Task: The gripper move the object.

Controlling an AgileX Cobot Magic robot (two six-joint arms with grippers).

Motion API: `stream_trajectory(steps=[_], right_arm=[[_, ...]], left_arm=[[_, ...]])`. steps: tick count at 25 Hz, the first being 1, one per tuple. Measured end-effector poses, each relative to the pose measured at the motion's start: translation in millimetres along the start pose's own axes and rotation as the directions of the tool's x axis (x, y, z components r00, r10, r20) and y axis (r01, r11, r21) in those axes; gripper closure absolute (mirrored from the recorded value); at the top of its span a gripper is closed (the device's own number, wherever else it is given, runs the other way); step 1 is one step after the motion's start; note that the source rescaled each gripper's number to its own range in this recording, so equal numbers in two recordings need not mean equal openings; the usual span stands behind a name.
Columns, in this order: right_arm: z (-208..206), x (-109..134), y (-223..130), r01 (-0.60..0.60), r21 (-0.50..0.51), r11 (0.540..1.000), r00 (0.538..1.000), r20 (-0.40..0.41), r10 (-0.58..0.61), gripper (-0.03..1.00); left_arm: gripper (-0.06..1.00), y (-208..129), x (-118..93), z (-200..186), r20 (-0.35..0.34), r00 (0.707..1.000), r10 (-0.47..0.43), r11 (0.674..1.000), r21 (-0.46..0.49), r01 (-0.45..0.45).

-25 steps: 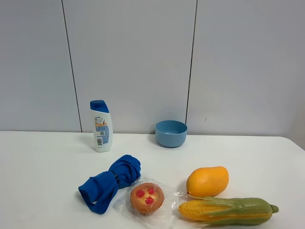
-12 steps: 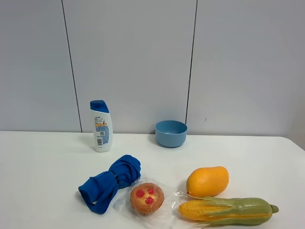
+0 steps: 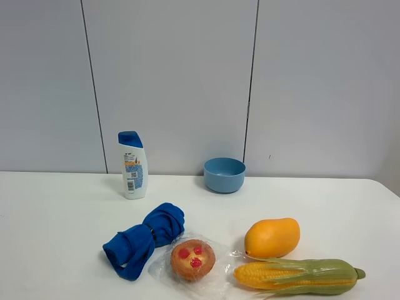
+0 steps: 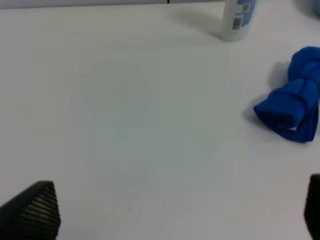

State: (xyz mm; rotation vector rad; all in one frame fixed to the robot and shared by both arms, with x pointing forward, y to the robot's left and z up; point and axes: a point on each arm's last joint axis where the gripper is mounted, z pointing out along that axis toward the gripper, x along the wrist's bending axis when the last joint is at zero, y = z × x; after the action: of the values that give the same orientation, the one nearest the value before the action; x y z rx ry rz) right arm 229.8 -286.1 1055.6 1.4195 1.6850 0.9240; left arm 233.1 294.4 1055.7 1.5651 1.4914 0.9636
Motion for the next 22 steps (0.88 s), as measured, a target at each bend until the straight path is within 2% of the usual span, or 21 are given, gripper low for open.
stream_trajectory(steps=[4,10,22], right_arm=[[2,-5,-2,-0.047,-0.004,0.999,0.998,0.051,0.048,0.06],[3,-16,-3,-0.163,-0.02,0.986,0.971,0.173,0.164,0.06],[2,-17,-3,-0.174,-0.022,0.984,0.968,0.182,0.175,0.06]], left_arm=[[-0.06,0,0,0,0.0,1.0,0.0,1.0,0.0,0.0],[-0.06,0,0,0,0.0,1.0,0.0,1.0,0.0,0.0],[-0.06,0,0,0,0.0,1.0,0.0,1.0,0.0,0.0]])
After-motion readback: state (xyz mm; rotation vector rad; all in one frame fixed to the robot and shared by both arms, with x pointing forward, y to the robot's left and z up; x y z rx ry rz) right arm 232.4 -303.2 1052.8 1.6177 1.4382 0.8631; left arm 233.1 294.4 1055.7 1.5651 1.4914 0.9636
